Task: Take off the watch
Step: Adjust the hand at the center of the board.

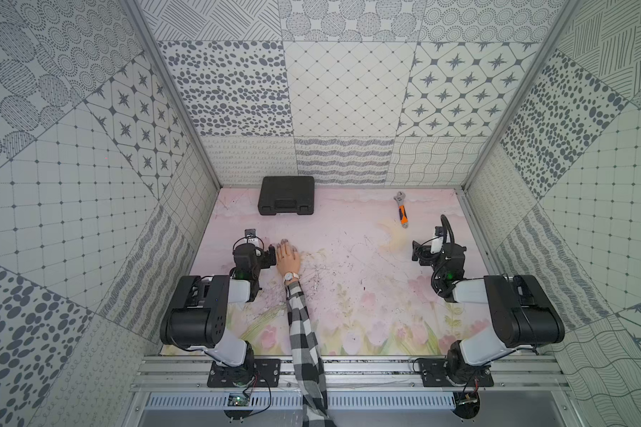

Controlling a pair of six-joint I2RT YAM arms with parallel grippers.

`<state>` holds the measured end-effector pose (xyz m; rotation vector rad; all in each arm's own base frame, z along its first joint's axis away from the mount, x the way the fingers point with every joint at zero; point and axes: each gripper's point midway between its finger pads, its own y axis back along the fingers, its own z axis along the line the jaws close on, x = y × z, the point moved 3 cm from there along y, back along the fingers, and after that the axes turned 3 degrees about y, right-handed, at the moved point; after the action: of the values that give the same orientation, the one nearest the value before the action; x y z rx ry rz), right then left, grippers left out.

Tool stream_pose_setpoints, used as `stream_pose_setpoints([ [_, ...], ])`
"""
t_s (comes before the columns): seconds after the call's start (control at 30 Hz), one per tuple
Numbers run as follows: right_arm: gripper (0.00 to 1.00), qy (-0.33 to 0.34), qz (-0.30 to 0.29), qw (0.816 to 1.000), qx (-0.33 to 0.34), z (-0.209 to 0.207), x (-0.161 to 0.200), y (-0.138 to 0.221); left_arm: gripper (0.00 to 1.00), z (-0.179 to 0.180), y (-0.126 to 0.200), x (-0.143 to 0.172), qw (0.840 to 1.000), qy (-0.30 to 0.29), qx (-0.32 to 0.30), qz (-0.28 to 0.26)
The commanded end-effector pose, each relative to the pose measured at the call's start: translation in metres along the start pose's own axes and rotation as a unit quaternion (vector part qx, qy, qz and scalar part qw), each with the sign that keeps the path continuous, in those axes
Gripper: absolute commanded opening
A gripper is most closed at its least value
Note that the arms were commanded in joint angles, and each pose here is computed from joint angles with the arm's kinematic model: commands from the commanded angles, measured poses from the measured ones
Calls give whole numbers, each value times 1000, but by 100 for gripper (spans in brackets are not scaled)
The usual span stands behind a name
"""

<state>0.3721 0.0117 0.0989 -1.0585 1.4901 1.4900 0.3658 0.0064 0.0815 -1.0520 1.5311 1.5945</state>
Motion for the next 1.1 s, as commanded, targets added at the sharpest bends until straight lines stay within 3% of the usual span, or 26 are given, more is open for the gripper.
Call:
stream_pose_setpoints([
  [0.0,98,4,-31,1000,1,1,-17,0,99,-1,-1,-9,1000,-8,3,-20],
  [0.53,98,-7,-31,999,-10,-2,-16,0,99,0,-1,-10,1000,-6,2,-21],
  [0.63,98,-13,-41,999,-5,-4,-20,3,99,12,6,-22,999,11,-49,-14],
  [0.8,98,-33,-12,999,15,-10,-43,23,98,17,32,-53,992,15,-116,52],
  [0.93,98,-122,7,991,55,-21,-51,43,97,0,57,-68,986,36,-124,109],
  [1.0,98,-207,3,972,107,-37,-51,58,97,-9,73,-63,978,75,-121,154],
  [1.07,98,-239,-4,967,85,-33,-55,66,97,-17,88,-52,966,109,-124,199],
])
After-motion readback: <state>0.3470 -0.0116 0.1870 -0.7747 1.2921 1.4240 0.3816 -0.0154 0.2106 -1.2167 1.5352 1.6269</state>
